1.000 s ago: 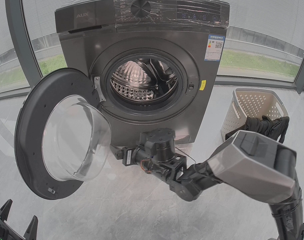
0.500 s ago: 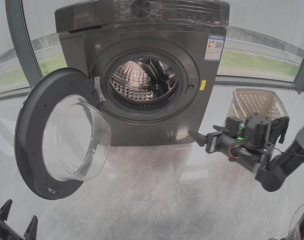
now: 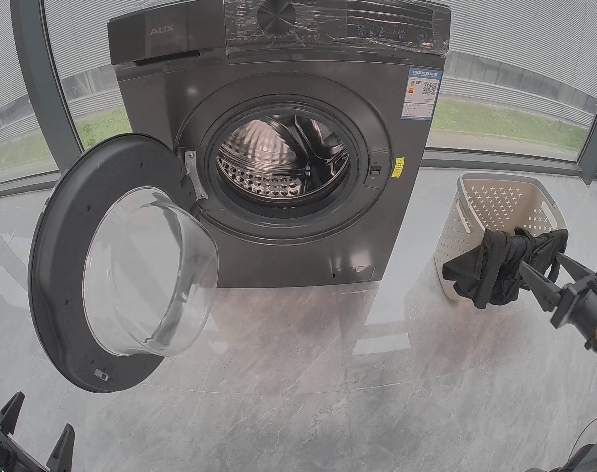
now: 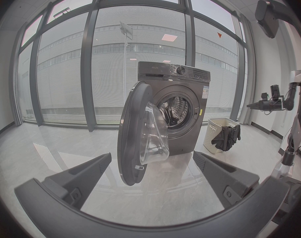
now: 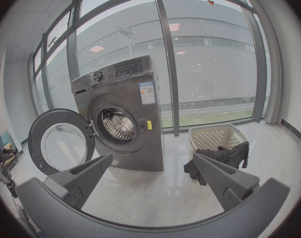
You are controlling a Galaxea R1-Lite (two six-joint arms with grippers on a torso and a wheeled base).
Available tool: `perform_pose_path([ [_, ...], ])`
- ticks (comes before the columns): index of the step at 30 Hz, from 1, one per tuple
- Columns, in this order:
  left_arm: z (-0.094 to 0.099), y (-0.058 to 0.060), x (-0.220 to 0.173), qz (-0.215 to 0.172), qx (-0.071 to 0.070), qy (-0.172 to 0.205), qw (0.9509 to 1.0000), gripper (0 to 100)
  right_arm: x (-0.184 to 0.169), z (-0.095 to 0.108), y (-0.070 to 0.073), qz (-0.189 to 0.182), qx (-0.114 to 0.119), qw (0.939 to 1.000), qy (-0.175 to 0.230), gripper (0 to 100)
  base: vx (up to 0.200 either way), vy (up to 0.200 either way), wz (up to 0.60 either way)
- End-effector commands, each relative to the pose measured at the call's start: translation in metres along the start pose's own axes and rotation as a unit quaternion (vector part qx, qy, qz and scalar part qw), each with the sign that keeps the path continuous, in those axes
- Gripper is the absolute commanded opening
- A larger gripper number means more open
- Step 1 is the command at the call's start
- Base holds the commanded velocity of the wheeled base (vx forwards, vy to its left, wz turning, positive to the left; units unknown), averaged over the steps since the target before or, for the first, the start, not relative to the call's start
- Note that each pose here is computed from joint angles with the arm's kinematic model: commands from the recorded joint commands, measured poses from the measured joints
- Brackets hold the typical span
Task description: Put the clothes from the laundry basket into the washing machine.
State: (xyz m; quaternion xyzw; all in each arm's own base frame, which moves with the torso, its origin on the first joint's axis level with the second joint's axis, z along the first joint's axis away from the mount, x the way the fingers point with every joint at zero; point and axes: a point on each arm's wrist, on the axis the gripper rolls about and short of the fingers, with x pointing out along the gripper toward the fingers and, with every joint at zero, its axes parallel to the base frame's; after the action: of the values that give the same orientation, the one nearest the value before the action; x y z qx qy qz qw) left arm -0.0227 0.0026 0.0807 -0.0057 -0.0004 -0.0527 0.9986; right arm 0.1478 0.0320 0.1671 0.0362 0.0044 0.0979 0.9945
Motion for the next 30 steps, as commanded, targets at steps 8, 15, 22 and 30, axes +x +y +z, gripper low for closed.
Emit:
perform_pose_path([
  [8, -0.005, 0.000, 0.000, -0.002, 0.003, 0.001, 1.0000, 100, -0.168, -0.074, -0.002, -0.079, -0.041, 0.9948, -0.049, 100, 0.000, 0.000, 0.00],
  [15, -0.005, 0.000, 0.000, 0.000, 0.001, 0.001, 1.0000, 100, -0.168, -0.084, -0.002, -0.066, -0.043, 0.9969, -0.005, 100, 0.000, 0.000, 0.00],
  [22, -0.005, 0.000, 0.000, -0.001, 0.001, 0.001, 1.0000, 100, -0.170, -0.084, -0.004, -0.055, -0.041, 0.9976, -0.003, 100, 0.000, 0.000, 0.00],
  [30, -0.005, 0.000, 0.000, -0.002, 0.003, 0.001, 1.0000, 100, -0.174, -0.092, -0.005, -0.112, -0.028, 0.9933, -0.006, 100, 0.000, 0.000, 0.00],
])
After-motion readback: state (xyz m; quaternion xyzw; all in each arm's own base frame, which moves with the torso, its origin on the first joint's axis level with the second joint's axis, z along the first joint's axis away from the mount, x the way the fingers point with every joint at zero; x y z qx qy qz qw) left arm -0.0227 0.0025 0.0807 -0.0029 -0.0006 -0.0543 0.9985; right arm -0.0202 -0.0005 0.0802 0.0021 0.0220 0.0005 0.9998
